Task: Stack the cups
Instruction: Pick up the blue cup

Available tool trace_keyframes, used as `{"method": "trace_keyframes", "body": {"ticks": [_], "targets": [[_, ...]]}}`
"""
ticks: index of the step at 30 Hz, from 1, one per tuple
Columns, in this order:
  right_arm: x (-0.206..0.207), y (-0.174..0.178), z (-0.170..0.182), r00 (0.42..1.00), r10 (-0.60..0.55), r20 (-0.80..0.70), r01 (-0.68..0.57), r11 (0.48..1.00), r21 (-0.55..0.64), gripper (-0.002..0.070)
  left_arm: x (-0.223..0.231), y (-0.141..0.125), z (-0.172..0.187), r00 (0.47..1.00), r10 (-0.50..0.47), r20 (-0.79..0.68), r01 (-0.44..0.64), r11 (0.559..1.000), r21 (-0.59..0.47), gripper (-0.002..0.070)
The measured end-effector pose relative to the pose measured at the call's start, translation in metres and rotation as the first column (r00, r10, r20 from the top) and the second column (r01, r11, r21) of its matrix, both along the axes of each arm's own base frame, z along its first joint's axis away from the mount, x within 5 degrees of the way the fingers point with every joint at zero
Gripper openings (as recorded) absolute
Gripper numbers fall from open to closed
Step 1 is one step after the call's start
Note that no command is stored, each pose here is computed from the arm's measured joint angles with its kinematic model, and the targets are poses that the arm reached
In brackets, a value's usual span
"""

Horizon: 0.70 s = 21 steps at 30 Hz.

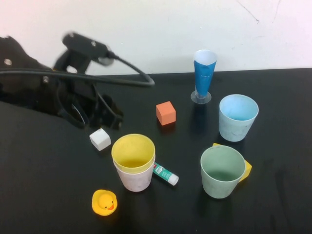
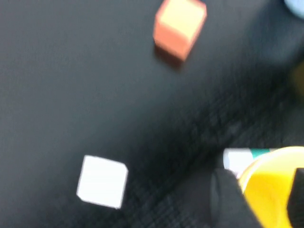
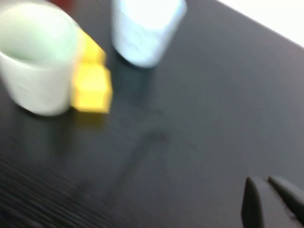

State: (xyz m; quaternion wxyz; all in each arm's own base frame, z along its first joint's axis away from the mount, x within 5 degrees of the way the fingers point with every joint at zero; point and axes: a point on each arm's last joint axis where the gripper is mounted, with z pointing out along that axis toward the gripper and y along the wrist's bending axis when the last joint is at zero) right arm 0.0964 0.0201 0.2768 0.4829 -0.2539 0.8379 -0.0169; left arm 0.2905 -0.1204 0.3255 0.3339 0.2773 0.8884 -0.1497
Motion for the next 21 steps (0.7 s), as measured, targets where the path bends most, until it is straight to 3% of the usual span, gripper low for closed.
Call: {"method": "trace_keyframes", "body": {"ticks": [5,8,11,15,21], "targets": [[0.018,0.014,0.040,0.985,0.169,-0.017,-0.168,0.985,0.031,-0.0003,-0.020,0.010,0.045,0.974,0.053,0.220,-0.038,0.997,-0.071,0.0050],[0.040,0.016,0.052,0.980,0.196,-0.031,-0.195,0.980,0.029,-0.0003,-0.039,0.020,0.076,0.917,0.110,0.385,-0.062,0.989,-0.133,0.0018],[0.070,0.016,0.058,0.978,0.201,-0.060,-0.199,0.980,0.029,-0.0003,-0.065,0.033,0.097,0.827,0.171,0.535,-0.083,0.979,-0.184,0.0006],[0.114,0.020,0.059,0.956,0.264,-0.124,-0.263,0.964,0.025,-0.0002,-0.098,0.048,0.093,0.765,0.193,0.614,-0.097,0.978,-0.186,0.0004],[0.177,0.030,0.049,0.904,0.365,-0.224,-0.344,0.930,0.129,0.0022,-0.139,0.065,0.041,0.759,0.142,0.635,-0.118,0.990,-0.080,0.0002]]}}
